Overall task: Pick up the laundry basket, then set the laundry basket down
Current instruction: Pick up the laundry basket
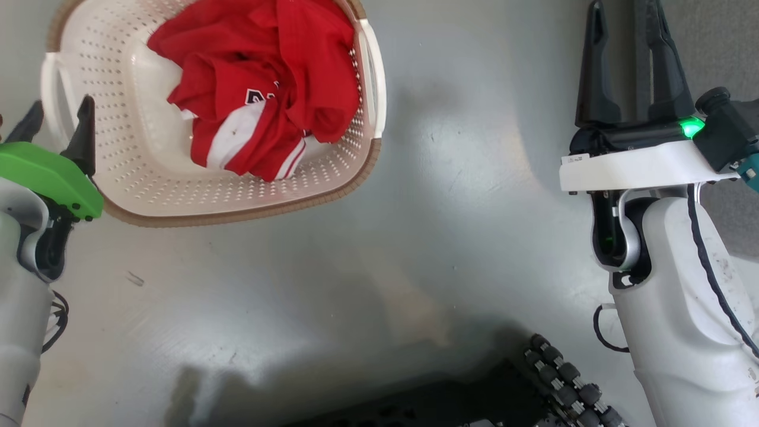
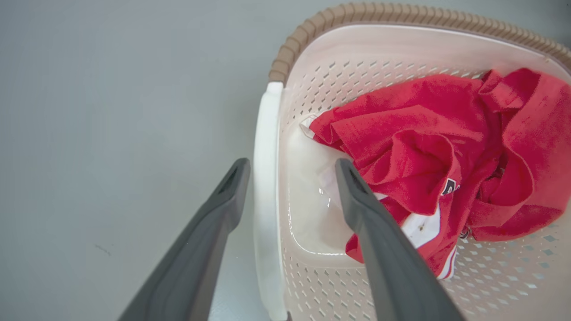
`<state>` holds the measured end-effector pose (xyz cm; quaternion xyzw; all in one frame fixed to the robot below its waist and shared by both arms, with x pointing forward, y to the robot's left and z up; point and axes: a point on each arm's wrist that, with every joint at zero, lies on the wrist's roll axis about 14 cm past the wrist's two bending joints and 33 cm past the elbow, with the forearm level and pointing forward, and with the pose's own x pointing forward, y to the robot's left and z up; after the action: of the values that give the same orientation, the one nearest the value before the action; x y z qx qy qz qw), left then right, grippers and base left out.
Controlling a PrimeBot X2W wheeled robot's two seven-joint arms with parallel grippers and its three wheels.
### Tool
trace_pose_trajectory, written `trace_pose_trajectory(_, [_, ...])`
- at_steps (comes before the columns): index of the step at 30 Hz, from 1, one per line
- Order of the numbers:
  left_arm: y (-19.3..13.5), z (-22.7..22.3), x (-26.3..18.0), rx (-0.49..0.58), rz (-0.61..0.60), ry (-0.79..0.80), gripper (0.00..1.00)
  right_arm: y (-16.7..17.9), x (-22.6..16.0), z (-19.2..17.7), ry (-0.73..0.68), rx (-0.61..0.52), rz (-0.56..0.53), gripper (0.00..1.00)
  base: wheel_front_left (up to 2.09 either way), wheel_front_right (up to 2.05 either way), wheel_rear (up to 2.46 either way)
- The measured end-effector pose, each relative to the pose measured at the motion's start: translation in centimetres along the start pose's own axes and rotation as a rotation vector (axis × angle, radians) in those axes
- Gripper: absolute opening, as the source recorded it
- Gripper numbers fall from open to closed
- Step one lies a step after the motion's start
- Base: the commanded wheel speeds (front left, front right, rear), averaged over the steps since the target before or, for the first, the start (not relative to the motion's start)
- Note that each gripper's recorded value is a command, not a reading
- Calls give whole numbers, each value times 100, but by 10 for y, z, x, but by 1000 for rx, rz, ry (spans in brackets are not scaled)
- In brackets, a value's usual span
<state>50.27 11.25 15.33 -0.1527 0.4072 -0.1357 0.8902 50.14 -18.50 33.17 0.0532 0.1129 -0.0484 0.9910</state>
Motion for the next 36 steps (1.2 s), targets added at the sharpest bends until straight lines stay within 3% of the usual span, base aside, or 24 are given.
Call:
trace_pose_trajectory(6, [-14,39,-12,36,-21,-166,100,0,-2,12,-20,-17,-1,100,0,0,0])
trace_pose_trajectory(18, [-44,94,-59,97,-34,-319,100,1,-20,39,-52,-48,15,100,0,0,0])
trace_pose_trajectory(25, [-68,164,-105,114,-44,-541,100,2,-33,59,-84,-48,27,100,0,0,0])
trace_pose_trajectory(36, [-80,178,-175,200,-8,-660,100,14,-56,87,-137,-34,66,100,0,0,0])
